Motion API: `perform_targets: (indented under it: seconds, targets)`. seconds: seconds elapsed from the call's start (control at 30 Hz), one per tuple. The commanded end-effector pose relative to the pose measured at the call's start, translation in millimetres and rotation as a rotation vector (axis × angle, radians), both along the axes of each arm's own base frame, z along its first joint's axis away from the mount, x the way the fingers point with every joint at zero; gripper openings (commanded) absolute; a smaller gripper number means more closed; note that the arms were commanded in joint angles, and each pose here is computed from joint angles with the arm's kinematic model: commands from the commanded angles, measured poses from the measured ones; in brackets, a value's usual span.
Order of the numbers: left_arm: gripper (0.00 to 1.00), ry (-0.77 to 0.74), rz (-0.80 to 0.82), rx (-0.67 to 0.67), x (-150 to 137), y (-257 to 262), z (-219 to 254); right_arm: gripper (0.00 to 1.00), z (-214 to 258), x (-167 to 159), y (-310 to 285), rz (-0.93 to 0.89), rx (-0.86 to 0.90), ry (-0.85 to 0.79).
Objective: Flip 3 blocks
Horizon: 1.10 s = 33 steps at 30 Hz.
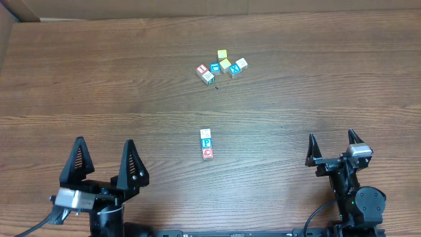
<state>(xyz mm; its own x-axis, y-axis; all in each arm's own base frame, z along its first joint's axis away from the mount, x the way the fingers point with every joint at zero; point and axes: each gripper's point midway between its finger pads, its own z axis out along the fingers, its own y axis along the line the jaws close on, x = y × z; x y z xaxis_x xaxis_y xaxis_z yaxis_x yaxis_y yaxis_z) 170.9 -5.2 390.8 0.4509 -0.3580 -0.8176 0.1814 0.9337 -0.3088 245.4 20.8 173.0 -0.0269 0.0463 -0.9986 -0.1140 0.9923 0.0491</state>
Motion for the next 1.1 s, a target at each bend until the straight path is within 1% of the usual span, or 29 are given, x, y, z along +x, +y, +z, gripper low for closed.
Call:
perform_targets:
  seconds: [0.0, 0.07, 0.4, 0.73, 1.0, 1.07]
  targets:
    - [1.0, -0.028, -0.024, 0.031, 5.9, -7.5, -11.0, 1.0, -1.6, 0.1, -0.6, -0.002, -0.004, -0.005]
    - [1.0, -0.031, -0.037, 0.039, 10.6, -11.0, -18.8, 1.0, -1.8, 0.1, -0.6, -0.002, -0.004, -0.005]
    - [1.0, 0.129, -0.063, 0.073, 46.8, -21.5, -93.8, 1.0, -1.6, 0.1, -0.6, -0.002, -0.004, -0.005]
    - [1.0, 0.261, -0.031, 0.088, 67.5, -15.7, -156.0, 1.0, -1.6, 0.1, -0.6, -0.002, -0.004, -0.005]
    - [1.0, 0.489, 0.015, 0.103, 75.6, -4.1, -212.1, 1.0, -1.6, 0.1, -0.6, -0.002, -0.004, -0.005]
    - [1.0, 0.563, 0.018, 0.127, 75.3, -4.0, -230.3, 1.0, -1.6, 0.1, -0.6, -0.002, -0.004, -0.005]
